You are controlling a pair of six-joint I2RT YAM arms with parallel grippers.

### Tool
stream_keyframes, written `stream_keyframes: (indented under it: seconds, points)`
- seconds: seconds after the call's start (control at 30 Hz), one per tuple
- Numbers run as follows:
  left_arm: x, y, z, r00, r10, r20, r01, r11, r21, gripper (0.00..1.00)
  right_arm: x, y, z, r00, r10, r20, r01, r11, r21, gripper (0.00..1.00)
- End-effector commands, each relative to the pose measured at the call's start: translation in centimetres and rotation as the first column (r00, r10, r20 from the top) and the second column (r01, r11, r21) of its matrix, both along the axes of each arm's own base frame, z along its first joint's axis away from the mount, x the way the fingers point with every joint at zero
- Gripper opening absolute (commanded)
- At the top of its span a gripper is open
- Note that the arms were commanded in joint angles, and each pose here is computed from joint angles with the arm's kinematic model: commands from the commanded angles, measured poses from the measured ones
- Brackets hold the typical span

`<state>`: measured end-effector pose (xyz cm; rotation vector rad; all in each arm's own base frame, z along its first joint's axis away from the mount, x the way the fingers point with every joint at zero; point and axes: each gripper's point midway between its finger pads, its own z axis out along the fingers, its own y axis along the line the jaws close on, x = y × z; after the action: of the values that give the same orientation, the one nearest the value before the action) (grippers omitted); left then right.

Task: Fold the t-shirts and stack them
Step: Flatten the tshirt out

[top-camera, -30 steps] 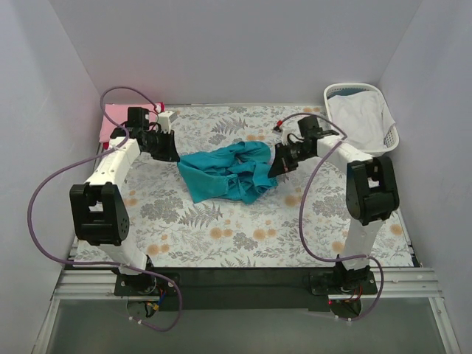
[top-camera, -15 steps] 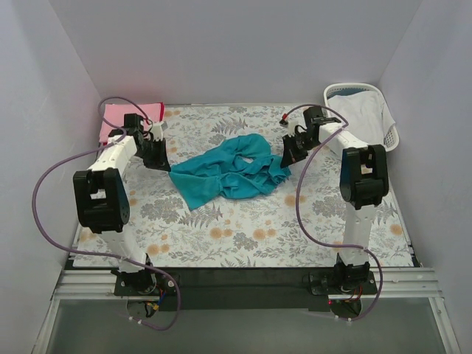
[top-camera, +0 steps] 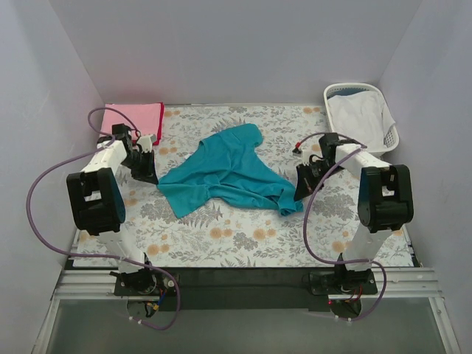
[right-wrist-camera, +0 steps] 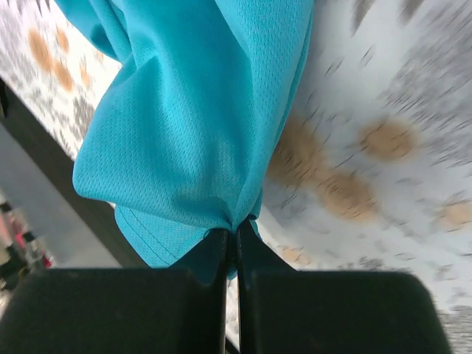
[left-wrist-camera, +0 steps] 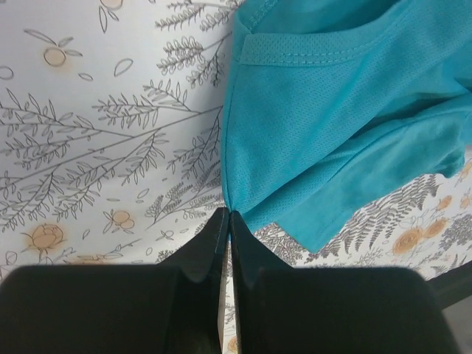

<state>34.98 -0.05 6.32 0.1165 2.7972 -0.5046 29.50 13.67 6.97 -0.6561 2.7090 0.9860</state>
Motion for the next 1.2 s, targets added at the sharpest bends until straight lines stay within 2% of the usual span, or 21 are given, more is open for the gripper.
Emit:
stream_keyframes:
  seconds: [0.0, 0.03, 0.1, 0.17, 0.23, 0.27, 0.37, 0.4, 0.47, 0.5, 0.6, 0.67, 0.7, 0.73, 0.77, 0.8, 0.83, 0.9, 1.03, 1.07, 1.17]
  points:
    - [-2.0, 0.8, -0.1, 0.999, -0.039, -0.019, 0.040, 0.997, 0.064, 0.00, -5.6, -0.7, -1.6, 0.986, 0.062, -0.152, -0.064, 0.998, -0.004, 0.01]
    - [-2.4, 1.3, -0.8, 0.998, -0.035, -0.049, 0.039, 0.995, 0.087, 0.00, -5.1, -1.3, -2.1, 0.985, 0.047, -0.164, -0.053, 0.998, -0.033, 0.01]
    - [-3.0, 1.8, -1.3, 0.998, -0.026, -0.062, 0.033, 0.993, 0.117, 0.00, -3.8, -2.4, -1.9, 0.984, -0.005, -0.178, -0.008, 0.997, -0.072, 0.19]
    - [-3.0, 1.3, -0.7, 0.999, -0.030, -0.043, 0.034, 0.995, 0.092, 0.00, -1.5, -2.9, -0.3, 0.995, -0.027, -0.095, 0.019, 0.996, -0.087, 0.51]
    - [-3.3, 0.5, -0.2, 0.998, -0.046, -0.030, 0.048, 0.998, 0.051, 0.00, -1.0, -1.8, 1.7, 0.999, -0.020, -0.051, 0.019, 1.000, -0.019, 0.76]
    - [-3.2, 0.3, 0.1, 0.999, -0.050, -0.018, 0.051, 0.998, 0.043, 0.01, -1.1, -1.2, 2.3, 0.999, -0.004, -0.036, 0.003, 1.000, -0.012, 0.78]
    - [-3.5, 0.2, -0.1, 0.998, -0.050, -0.029, 0.051, 0.998, 0.034, 0.14, -1.9, 0.2, 2.3, 0.998, 0.046, -0.039, -0.046, 0.999, -0.010, 0.80]
    - [-3.4, 0.2, 0.0, 0.998, -0.049, -0.029, 0.050, 0.998, 0.032, 0.23, -2.2, 0.8, 2.2, 0.997, 0.061, -0.045, -0.061, 0.998, -0.003, 0.81]
    - [-3.3, 0.1, 0.3, 0.998, -0.052, -0.027, 0.052, 0.998, 0.027, 0.32, -2.5, 1.2, 1.7, 0.995, 0.072, -0.070, -0.072, 0.997, 0.000, 0.83]
    - [-3.0, 0.1, 0.9, 0.999, -0.053, -0.006, 0.053, 0.998, 0.031, 0.42, -2.7, 1.4, 1.2, 0.993, 0.084, -0.080, -0.085, 0.996, -0.007, 0.86]
    - [-2.4, 0.1, 2.3, 0.996, -0.070, 0.053, 0.068, 0.997, 0.034, 0.54, -2.9, 1.5, 0.5, 0.991, 0.102, -0.084, -0.105, 0.994, -0.039, 0.88]
    - [-2.3, -0.6, 4.2, 0.987, -0.106, 0.124, 0.105, 0.994, 0.016, 0.55, -3.2, 1.7, 0.1, 0.988, 0.128, -0.082, -0.133, 0.989, -0.062, 0.81]
    - [-2.7, -1.0, 4.8, 0.982, -0.128, 0.136, 0.129, 0.992, 0.000, 0.55, -3.5, 1.9, -0.2, 0.986, 0.145, -0.081, -0.151, 0.986, -0.072, 0.70]
    - [-3.3, -1.9, 5.6, 0.969, -0.174, 0.176, 0.181, 0.983, -0.023, 0.55, -3.5, 1.9, -0.6, 0.984, 0.163, -0.076, -0.170, 0.982, -0.089, 0.65]
    - [-4.5, -2.8, 5.6, 0.949, -0.245, 0.199, 0.258, 0.965, -0.038, 0.53, -3.6, 1.9, -1.2, 0.980, 0.185, -0.078, -0.193, 0.974, -0.121, 0.51]
    - [-4.8, -3.0, 5.6, 0.950, -0.249, 0.189, 0.261, 0.964, -0.043, 0.53, -3.6, 1.7, -1.3, 0.978, 0.195, -0.073, -0.203, 0.970, -0.136, 0.38]
    - [-5.5, -3.5, 6.2, 0.913, -0.325, 0.244, 0.342, 0.939, -0.027, 0.50, -2.8, 1.7, -1.5, 0.977, 0.203, -0.059, -0.210, 0.965, -0.158, 0.23]
    - [-7.9, -4.6, 4.5, 0.887, -0.403, 0.226, 0.417, 0.909, -0.017, 0.45, -1.1, 1.1, -1.5, 0.979, 0.200, -0.032, -0.202, 0.954, -0.220, 0.02]
    - [-10.8, -5.0, 2.1, 0.810, -0.535, 0.240, 0.535, 0.842, 0.072, 0.42, 5.6, 1.6, 2.4, 0.968, 0.189, 0.164, -0.140, 0.952, -0.274, 0.01]
    - [-11.2, -4.8, 1.5, 0.790, -0.561, 0.247, 0.552, 0.826, 0.110, 0.40, 8.6, 1.9, 4.9, 0.949, 0.178, 0.262, -0.102, 0.955, -0.280, 0.01]
    - [-11.5, -5.3, 1.1, 0.753, -0.605, 0.259, 0.591, 0.795, 0.138, 0.40, 13.1, 2.1, 7.1, 0.920, 0.148, 0.364, -0.042, 0.958, -0.284, 0.01]
